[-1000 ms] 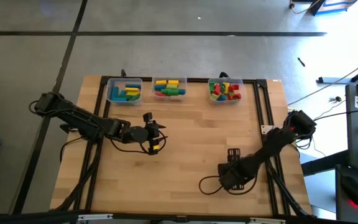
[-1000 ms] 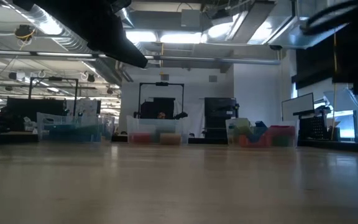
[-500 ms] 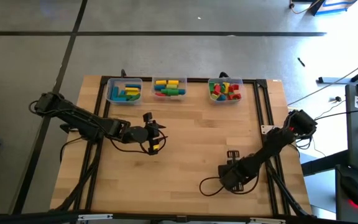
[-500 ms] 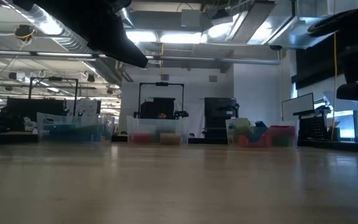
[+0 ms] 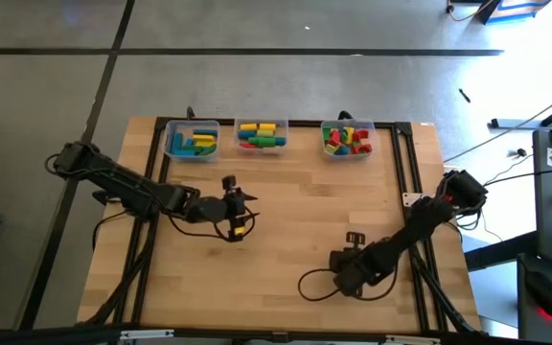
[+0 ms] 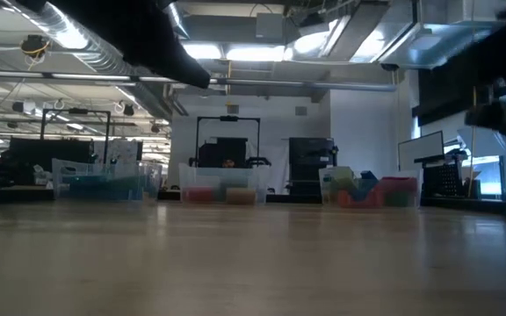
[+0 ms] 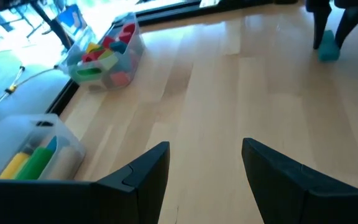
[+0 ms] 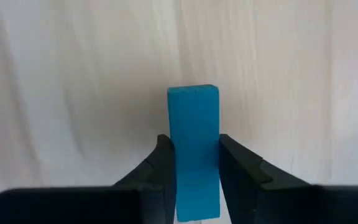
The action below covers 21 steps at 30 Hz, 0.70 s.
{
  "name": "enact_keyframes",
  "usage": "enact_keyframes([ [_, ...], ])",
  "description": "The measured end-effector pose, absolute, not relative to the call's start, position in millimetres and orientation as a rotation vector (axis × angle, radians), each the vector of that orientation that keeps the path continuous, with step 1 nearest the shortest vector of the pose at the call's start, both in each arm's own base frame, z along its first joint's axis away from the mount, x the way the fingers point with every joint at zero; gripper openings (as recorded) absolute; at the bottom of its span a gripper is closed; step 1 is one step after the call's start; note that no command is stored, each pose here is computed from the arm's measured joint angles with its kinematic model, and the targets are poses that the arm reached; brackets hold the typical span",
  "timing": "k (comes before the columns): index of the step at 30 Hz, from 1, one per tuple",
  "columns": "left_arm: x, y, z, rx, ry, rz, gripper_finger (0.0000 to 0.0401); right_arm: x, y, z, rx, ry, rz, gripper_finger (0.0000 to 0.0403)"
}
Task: Sort blocks by size
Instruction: Put the blue rectangular block into the left transparent bin
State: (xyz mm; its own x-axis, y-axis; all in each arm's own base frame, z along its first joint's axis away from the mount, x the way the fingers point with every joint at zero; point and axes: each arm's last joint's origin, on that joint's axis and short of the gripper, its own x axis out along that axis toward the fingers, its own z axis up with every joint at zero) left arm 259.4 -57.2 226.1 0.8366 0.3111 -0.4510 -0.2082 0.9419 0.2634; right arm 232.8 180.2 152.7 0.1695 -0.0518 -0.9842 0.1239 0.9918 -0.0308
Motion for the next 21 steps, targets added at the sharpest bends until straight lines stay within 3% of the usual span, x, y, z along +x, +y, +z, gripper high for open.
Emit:
enact_keyframes([
  [12,259,-89,239,0.327,0.363,0.078,0.0198,269,197,206,0.012,1.015,-0.204,0.0097],
  [21,276,-114,217,0.603,0.313,-0.088,0.0198,305,186,224,0.077,0.831,-0.126,0.0093],
])
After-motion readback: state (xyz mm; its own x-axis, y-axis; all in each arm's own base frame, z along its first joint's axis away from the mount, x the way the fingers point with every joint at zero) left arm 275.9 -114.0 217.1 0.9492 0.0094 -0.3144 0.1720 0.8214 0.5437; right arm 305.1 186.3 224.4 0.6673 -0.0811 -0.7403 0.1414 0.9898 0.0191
